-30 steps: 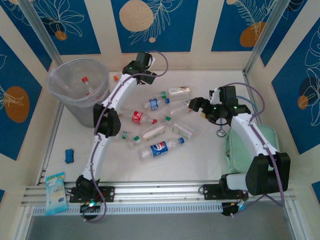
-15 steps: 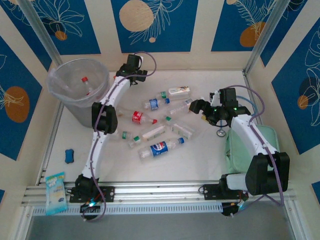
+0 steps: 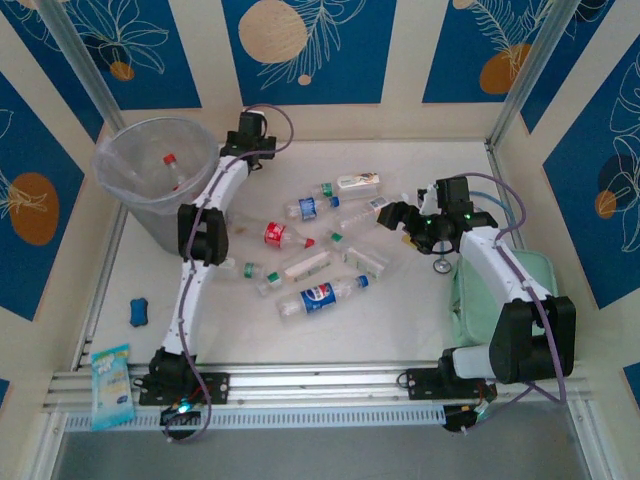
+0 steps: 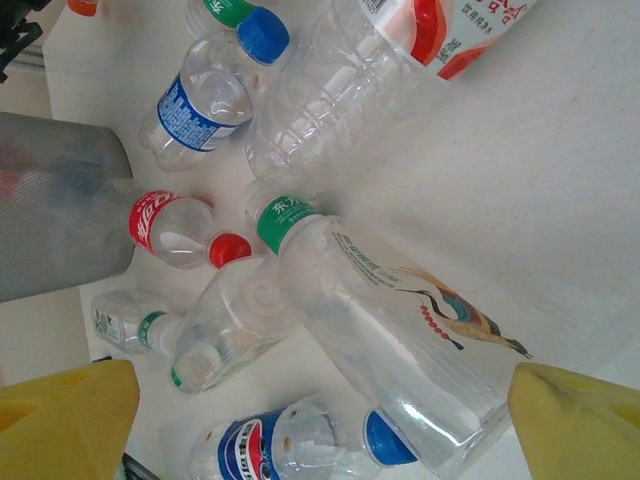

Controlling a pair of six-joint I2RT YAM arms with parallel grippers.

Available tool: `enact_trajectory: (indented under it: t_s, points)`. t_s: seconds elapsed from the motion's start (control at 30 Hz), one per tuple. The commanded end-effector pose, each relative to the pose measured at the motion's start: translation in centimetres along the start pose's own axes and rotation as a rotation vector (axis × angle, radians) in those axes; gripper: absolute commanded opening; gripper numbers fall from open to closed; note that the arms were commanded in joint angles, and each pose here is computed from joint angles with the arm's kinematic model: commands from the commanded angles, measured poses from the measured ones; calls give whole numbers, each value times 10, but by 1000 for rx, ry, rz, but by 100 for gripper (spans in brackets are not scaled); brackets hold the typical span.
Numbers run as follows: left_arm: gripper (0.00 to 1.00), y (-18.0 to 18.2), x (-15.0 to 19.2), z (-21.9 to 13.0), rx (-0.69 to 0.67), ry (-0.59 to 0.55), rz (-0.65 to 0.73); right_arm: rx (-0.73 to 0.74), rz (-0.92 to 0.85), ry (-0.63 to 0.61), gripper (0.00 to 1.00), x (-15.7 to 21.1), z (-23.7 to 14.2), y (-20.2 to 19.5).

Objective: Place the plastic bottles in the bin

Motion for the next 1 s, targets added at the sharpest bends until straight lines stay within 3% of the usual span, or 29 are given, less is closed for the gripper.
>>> enact_trajectory:
  t_s: [0.0,0.27,0.57,0.97]
  points:
    - [93,20,-2,14,-14,-26,-82,15,9,41,96,9,1,-3]
    - [95,26,2,23,151,47,-209,25,28,56,95,14,5,-3]
    - [91,19,29,16,211,206,-262,30,2,55,95,13,3,9]
    - [56,13,30,13,201,201,-252,38,-6,52,95,16,1,12]
Point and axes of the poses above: each hand's point on the last joint's axis, 136 mm out from that joint toward the fingers, its own z axis out along the fingers, its own y axis along the line the jaws close on, x = y × z, the point moved 3 cm from there along -z, back along the fingers, and after that the axes turned 12 degrees about -z, right-handed, at the moved point
